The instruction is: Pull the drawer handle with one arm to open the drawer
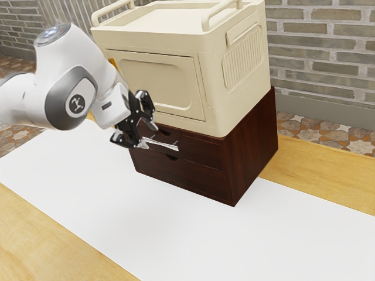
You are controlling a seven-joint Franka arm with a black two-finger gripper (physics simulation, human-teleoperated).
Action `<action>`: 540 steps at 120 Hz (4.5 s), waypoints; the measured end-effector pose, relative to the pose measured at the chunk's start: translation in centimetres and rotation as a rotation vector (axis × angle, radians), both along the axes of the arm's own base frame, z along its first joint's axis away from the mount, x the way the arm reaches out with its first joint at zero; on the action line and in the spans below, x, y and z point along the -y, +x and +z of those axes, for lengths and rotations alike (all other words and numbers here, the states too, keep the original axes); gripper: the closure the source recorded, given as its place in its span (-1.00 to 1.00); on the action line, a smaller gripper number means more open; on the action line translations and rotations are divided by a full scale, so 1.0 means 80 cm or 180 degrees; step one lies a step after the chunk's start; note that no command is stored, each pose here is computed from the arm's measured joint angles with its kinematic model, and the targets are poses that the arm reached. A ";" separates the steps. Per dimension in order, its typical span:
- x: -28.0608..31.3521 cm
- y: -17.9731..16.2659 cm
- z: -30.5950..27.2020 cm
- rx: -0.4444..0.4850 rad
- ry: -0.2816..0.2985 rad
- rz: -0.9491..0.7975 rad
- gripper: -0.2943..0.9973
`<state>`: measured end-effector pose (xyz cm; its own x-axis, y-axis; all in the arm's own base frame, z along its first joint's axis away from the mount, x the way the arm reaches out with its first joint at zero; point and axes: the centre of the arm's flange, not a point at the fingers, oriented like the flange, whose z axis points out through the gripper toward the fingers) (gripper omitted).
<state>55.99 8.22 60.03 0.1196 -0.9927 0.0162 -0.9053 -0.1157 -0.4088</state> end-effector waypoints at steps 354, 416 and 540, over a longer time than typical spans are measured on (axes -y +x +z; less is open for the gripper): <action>0.012 -0.092 -0.047 0.0054 0.0037 0.0112 0.36; 0.017 -0.120 -0.052 0.0026 0.0049 0.0133 0.37; 0.026 -0.198 -0.049 -0.0064 0.0082 0.0185 0.39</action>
<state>40.12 6.12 56.14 0.1771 -0.9841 -0.0121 -0.9054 -0.1581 -0.3941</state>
